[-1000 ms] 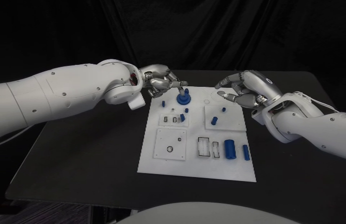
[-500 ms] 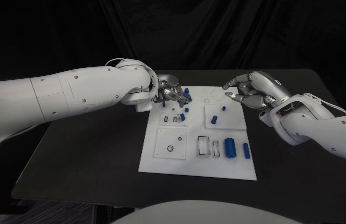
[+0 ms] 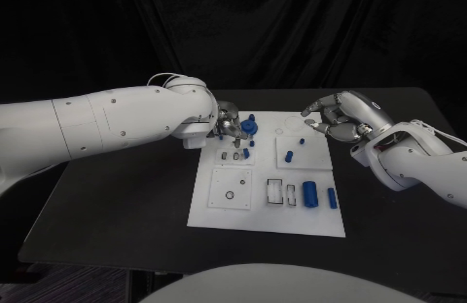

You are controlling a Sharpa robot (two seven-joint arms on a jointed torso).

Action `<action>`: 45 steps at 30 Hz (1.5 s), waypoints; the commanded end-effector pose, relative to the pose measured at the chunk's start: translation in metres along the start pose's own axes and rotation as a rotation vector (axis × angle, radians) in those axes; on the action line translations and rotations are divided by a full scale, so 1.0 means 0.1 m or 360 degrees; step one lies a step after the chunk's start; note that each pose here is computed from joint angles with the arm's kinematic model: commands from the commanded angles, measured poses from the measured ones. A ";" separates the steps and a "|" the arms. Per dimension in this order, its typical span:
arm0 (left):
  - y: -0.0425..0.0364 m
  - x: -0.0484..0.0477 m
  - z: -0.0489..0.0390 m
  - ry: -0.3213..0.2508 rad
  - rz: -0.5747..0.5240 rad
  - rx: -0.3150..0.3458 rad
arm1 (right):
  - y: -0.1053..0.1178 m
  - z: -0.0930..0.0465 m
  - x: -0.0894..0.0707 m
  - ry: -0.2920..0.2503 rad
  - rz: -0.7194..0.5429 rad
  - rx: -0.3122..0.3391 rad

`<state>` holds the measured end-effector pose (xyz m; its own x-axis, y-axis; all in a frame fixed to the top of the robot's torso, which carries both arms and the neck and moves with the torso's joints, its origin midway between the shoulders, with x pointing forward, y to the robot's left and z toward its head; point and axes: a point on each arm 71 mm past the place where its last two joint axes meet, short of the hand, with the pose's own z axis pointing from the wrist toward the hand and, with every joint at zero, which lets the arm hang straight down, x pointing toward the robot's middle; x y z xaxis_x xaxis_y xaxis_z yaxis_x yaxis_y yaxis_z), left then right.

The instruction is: Assemble the parts on the task board

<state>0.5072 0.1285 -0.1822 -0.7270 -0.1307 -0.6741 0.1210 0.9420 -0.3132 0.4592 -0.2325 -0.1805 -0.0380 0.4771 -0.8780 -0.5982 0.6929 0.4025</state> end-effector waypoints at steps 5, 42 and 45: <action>-0.027 0.089 0.076 0.0058 0.0042 -0.0064 | -0.02 -0.01 0.01 0.0018 0.0005 0.0040; -0.042 0.242 0.259 -0.0004 -0.0056 0.0002 | -0.05 -0.01 0.03 0.0066 0.0015 0.0083; -0.028 0.242 0.260 0.0001 -0.0054 -0.0009 | -0.05 -0.01 0.04 0.0072 0.0016 0.0086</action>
<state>0.5069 0.1155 -0.2148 -0.7330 -0.1607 -0.6609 0.0875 0.9413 -0.3260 0.4609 -0.2336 -0.1837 -0.0692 0.4642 -0.8830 -0.5733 0.7058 0.4160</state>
